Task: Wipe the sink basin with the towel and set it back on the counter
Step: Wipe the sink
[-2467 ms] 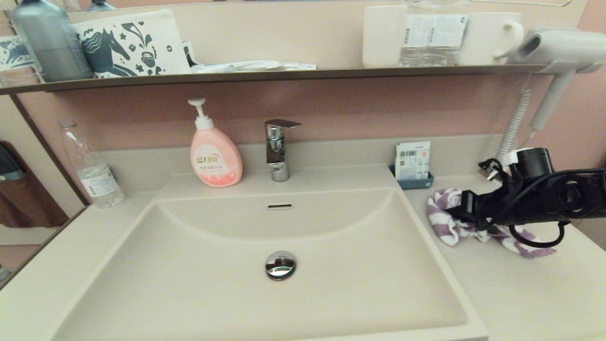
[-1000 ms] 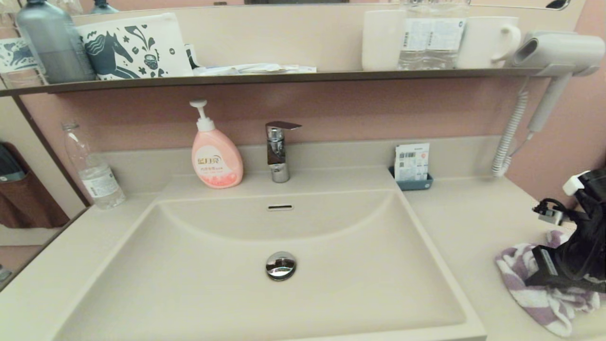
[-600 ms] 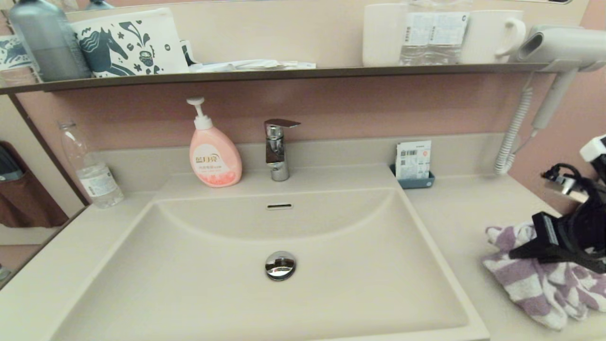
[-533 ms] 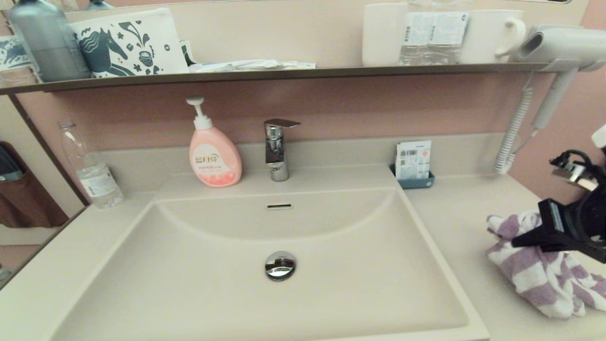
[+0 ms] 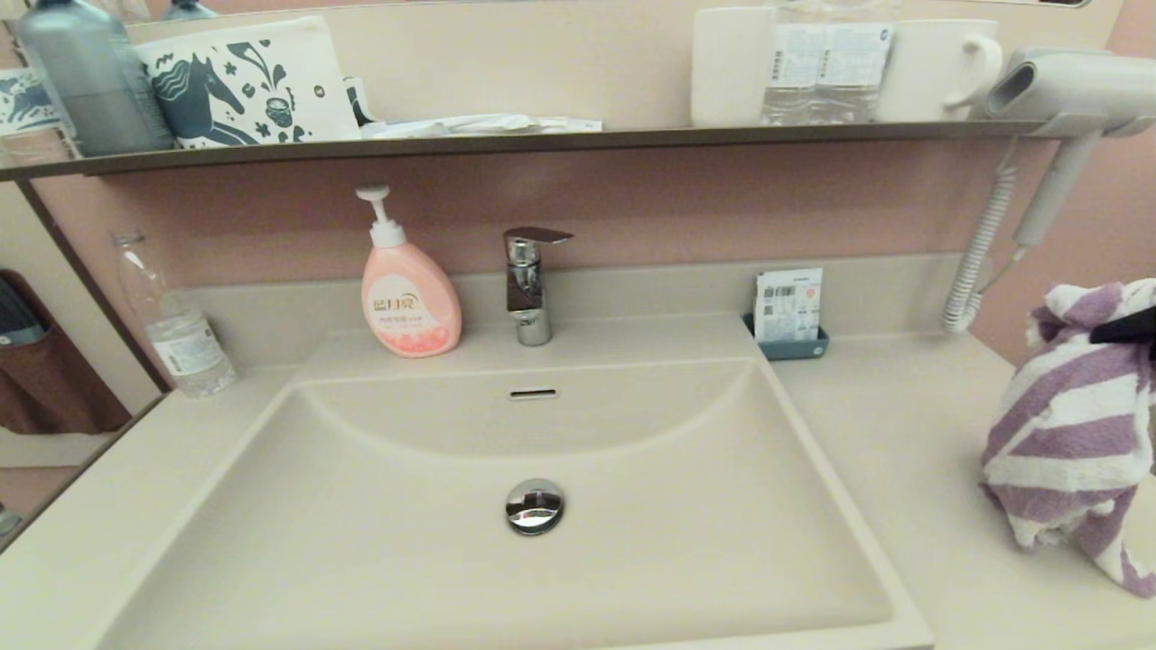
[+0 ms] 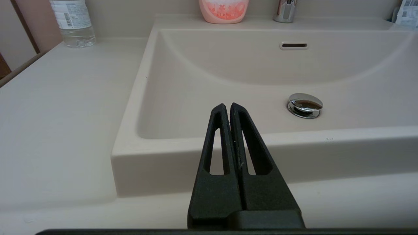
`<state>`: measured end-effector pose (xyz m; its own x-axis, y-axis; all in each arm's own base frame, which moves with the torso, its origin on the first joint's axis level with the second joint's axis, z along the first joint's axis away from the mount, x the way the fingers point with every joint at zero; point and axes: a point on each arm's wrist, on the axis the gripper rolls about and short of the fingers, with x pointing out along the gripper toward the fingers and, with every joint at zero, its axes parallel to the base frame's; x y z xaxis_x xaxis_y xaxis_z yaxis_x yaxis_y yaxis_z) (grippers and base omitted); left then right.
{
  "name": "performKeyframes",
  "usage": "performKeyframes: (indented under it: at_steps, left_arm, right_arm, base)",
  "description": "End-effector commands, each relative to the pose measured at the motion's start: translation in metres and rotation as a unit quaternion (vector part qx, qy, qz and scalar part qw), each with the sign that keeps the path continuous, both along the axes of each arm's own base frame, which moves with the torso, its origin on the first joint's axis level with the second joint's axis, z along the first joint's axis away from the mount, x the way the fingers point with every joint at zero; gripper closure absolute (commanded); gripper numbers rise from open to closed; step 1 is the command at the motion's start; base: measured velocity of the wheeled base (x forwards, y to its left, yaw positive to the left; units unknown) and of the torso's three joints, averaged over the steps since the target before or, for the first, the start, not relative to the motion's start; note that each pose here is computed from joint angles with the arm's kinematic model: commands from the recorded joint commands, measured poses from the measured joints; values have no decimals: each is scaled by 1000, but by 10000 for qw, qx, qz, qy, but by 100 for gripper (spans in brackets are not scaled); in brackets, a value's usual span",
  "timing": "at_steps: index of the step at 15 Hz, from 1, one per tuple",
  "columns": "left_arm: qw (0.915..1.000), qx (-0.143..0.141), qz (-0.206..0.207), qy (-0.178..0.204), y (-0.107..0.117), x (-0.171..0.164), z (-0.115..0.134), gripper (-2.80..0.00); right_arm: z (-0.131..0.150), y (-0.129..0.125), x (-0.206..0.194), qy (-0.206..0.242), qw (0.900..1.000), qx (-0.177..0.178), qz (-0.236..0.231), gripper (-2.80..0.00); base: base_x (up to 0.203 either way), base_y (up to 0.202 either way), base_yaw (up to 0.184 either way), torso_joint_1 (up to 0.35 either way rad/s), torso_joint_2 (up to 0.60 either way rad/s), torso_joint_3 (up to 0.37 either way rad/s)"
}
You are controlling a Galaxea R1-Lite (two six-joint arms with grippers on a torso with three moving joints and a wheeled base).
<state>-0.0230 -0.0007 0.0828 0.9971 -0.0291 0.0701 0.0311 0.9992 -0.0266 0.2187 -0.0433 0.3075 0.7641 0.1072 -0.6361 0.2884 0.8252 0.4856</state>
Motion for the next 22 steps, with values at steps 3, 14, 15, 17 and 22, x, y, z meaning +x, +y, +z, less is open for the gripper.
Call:
performKeyframes:
  at_steps: [3,14,15,17,22]
  left_arm:
    - [10000,-2,0,-2,0,0,0,0]
    - [10000,-2,0,-2,0,0,0,0]
    - [10000,-2,0,-2,0,0,0,0]
    - [10000,-2,0,-2,0,0,0,0]
    - [10000,-2,0,-2,0,0,0,0]
  right_arm:
    - [-8,-21,9,236,9972,-219,-671,0]
    - [-51,-30,59,880,9842,-310,-1507,-280]
    - [-46,-27,55,809,9854,-324,-1464,-280]
    - [-31,-19,46,806,9866,-322,-1383,-280]
    - [-7,-7,24,1256,9812,-19,-1464,0]
  base:
    - [0,0,0,0,0,0]
    - [0,0,0,0,0,0]
    - [0,0,0,0,0,0]
    - [0,0,0,0,0,0]
    - [0,0,0,0,0,0]
